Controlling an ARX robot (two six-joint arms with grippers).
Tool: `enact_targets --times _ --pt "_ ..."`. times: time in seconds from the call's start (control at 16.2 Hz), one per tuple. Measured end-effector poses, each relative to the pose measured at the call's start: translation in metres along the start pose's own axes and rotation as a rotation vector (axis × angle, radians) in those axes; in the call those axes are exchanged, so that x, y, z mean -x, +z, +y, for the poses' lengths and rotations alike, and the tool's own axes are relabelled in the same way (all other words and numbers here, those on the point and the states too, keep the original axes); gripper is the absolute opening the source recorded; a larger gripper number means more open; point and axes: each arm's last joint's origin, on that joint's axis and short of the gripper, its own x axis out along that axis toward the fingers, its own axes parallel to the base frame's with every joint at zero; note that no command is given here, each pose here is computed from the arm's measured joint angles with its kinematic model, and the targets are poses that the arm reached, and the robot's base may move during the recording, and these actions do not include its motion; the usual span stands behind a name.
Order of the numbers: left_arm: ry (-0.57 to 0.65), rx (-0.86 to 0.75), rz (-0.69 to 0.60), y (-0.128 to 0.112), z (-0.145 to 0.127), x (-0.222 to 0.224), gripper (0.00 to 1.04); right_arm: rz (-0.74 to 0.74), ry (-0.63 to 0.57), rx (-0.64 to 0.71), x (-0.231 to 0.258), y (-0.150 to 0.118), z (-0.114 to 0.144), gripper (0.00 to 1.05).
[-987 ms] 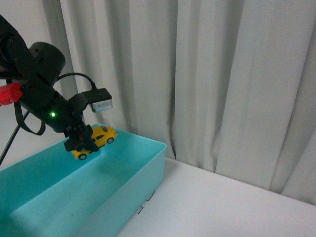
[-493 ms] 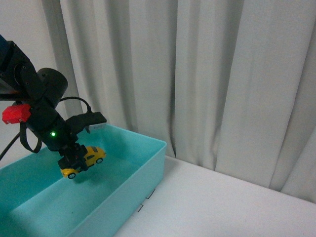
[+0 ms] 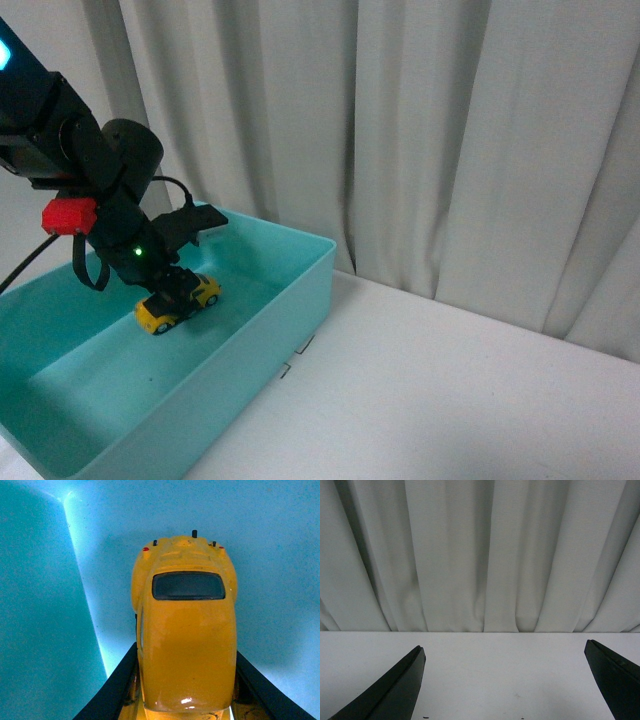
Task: Wind up and store yellow beetle toy
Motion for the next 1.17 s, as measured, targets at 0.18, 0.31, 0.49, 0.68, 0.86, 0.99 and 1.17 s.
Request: enact_targets --times 0.18,0.31,0.49,0.68,0.86,0.99,1.17 --pt "-0.032 0.022 -0.029 0.001 -0.001 0.002 0.79 0.000 0.000 0.000 0.000 0.000 0.000 0.98" --pt "-0.117 0.045 -0.092 0.005 -0.002 0.013 0.98 0.000 0.000 0.000 0.000 0.000 0.000 0.98" --pt "-0.147 0.043 -0.183 0.009 -0.003 0.040 0.98 0.000 0.000 0.000 0.000 0.000 0.000 0.98" --pt "-0.143 0.018 -0.359 0.016 0.000 0.095 0.98 0.000 0.000 0.000 0.000 0.000 0.000 0.98" --pt "-0.149 0.012 -0.495 0.001 0.002 0.139 0.98 0.000 0.000 0.000 0.000 0.000 0.000 0.98" --pt "0.100 0.084 -0.811 -0.016 0.000 0.168 0.84 -0.001 -0.001 0.000 0.000 0.000 0.000 0.98" --pt "0.115 0.271 -1.143 -0.065 -0.059 0.208 0.50 0.000 0.000 0.000 0.000 0.000 0.000 0.98"
